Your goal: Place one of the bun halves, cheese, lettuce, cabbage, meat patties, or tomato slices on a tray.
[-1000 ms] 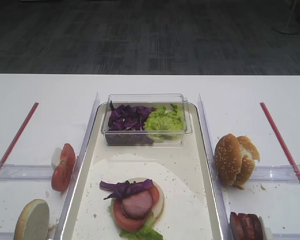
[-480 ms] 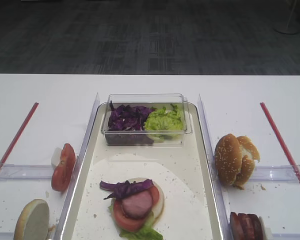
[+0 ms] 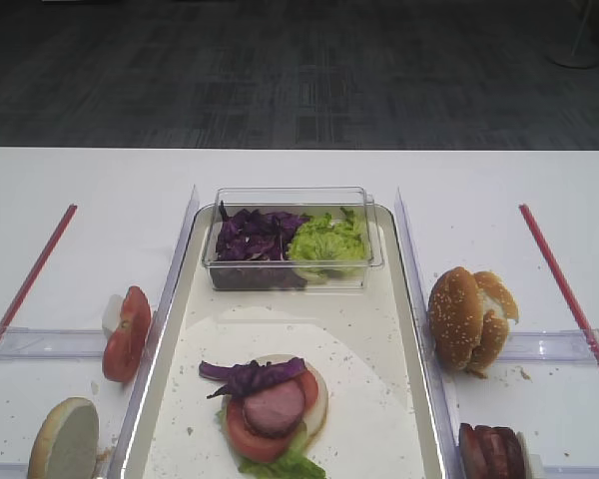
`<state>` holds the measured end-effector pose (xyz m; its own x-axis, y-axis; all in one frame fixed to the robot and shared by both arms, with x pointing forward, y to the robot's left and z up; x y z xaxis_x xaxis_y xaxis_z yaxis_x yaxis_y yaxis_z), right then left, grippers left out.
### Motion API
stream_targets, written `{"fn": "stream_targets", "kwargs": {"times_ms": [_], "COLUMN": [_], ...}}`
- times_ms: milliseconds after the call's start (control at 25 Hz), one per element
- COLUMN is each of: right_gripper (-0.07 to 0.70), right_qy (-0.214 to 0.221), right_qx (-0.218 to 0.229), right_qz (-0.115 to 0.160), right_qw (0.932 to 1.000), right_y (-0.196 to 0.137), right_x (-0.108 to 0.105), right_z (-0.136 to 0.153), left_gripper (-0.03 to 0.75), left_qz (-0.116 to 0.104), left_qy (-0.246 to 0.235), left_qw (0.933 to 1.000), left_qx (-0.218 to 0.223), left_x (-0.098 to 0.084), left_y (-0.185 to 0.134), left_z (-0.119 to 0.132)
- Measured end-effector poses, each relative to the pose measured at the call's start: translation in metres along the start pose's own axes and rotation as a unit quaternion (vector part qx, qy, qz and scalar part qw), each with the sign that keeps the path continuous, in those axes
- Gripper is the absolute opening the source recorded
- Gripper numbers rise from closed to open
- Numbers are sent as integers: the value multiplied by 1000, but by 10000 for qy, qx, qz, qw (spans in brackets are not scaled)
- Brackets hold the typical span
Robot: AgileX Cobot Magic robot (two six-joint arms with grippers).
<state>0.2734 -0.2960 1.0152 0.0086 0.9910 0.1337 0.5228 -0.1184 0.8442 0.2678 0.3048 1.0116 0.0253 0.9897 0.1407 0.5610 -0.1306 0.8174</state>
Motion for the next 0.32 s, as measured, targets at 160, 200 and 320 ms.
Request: {"fn": "stream_targets", "kwargs": {"times_ms": [160, 200, 320], "right_gripper": [679, 679, 679], "right_qy": [0, 0, 0], "right_qx": [0, 0, 0], "right_qz": [0, 0, 0], "right_qw": [10000, 10000, 10000], "right_y": [0, 0, 0], "right_x": [0, 0, 0], "right_z": [0, 0, 0], "left_gripper": [493, 493, 493], "left_qz": [0, 0, 0], "left_qy": [0, 0, 0], "left_qw": [10000, 10000, 10000], "left_qx": [0, 0, 0], "left_x": [0, 0, 0], "left_y": [0, 0, 0], "left_z": [0, 0, 0]}}
Point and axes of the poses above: a point on each arm's last joint axis where the gripper is mounted, z pointing out along that axis toward the gripper, x along the wrist's bending axis when the last joint is at zero, y = z × x, the point moved 5 cm from there along z, pointing out along that axis toward the gripper, and after that the axes turned 9 degrees about z, right-handed, at the moved point
